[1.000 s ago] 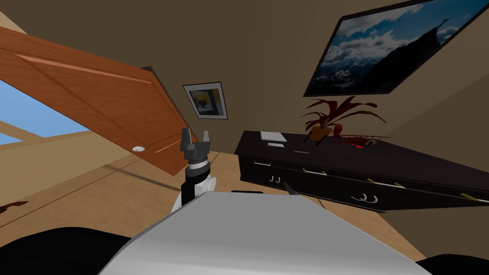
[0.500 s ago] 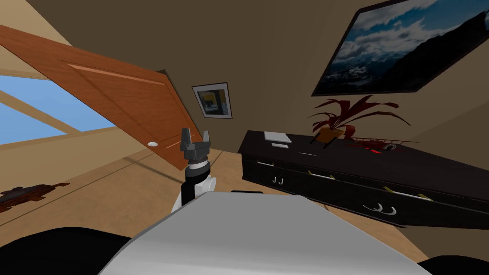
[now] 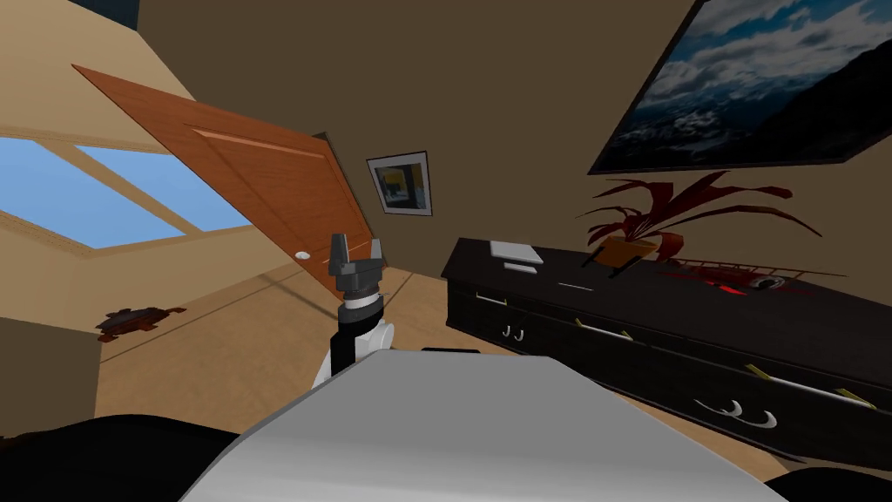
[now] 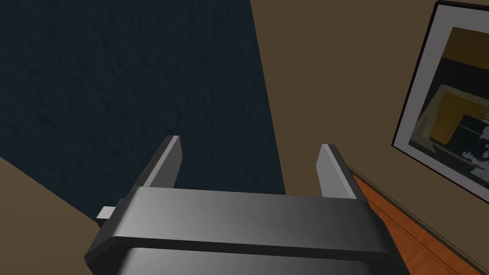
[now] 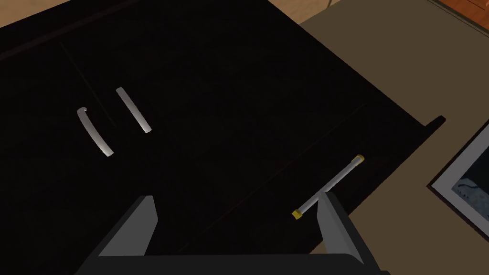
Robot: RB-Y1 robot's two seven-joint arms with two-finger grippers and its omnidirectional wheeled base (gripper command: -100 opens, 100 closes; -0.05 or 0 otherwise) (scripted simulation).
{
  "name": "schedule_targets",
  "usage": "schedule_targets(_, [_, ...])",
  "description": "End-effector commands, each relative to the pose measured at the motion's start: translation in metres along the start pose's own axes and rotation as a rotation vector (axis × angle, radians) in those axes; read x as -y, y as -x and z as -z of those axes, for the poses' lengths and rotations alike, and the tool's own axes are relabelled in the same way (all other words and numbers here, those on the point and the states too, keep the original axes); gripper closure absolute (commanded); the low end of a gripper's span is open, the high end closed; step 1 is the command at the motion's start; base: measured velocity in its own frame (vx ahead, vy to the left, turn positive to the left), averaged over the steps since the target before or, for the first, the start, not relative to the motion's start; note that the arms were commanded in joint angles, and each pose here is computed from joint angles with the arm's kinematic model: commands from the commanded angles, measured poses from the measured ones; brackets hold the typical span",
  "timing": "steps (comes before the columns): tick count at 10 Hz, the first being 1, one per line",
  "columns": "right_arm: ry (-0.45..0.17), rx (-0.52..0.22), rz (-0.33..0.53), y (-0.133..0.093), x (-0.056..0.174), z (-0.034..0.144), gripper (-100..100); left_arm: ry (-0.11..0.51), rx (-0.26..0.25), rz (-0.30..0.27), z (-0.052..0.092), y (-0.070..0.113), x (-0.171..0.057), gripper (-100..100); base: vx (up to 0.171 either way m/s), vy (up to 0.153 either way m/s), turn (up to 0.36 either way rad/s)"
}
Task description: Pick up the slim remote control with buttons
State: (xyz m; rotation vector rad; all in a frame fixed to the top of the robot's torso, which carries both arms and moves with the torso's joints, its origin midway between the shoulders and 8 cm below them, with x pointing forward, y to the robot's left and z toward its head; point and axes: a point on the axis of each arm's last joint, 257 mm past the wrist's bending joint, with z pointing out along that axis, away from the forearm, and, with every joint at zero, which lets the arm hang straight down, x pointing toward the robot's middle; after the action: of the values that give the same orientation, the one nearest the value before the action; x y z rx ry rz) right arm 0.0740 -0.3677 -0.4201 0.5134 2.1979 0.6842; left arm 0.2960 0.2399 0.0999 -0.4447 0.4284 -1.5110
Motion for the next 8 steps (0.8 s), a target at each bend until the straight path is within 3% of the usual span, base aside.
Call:
schedule_targets(1, [-0.026, -0.078, 0.050, -0.018, 0.017, 0.025, -100, 0.000, 0.000, 0.000, 0.000, 0.000, 0.000, 0, -0.022, 0.026, 0.289])
schedule_targets(3, [-0.063, -0.098, 0.059, -0.020, 0.034, 0.035, -100, 0.000, 0.000, 0.000, 0.000, 0.000, 0.000, 0, -0.011, 0.012, 0.057])
schedule_targets(4, [-0.077, -0.172, 0.107, -0.032, 0.046, 0.059, -100, 0.000, 0.000, 0.000, 0.000, 0.000, 0.000, 0, -0.014, 0.025, 0.231])
schedule_targets(6, [-0.117, -0.191, 0.114, -0.034, 0.063, 0.071, -100, 0.000, 0.000, 0.000, 0.000, 0.000, 0.000, 0, -0.013, 0.012, 0.096])
schedule_targets(7, [-0.132, -0.267, 0.164, -0.041, 0.076, 0.097, -100, 0.000, 0.000, 0.000, 0.000, 0.000, 0.000, 0, -0.020, 0.026, 0.272])
schedule_targets(8, [-0.161, -0.281, 0.169, -0.041, 0.087, 0.107, -100, 0.000, 0.000, 0.000, 0.000, 0.000, 0.000, 0, -0.024, 0.037, 0.120])
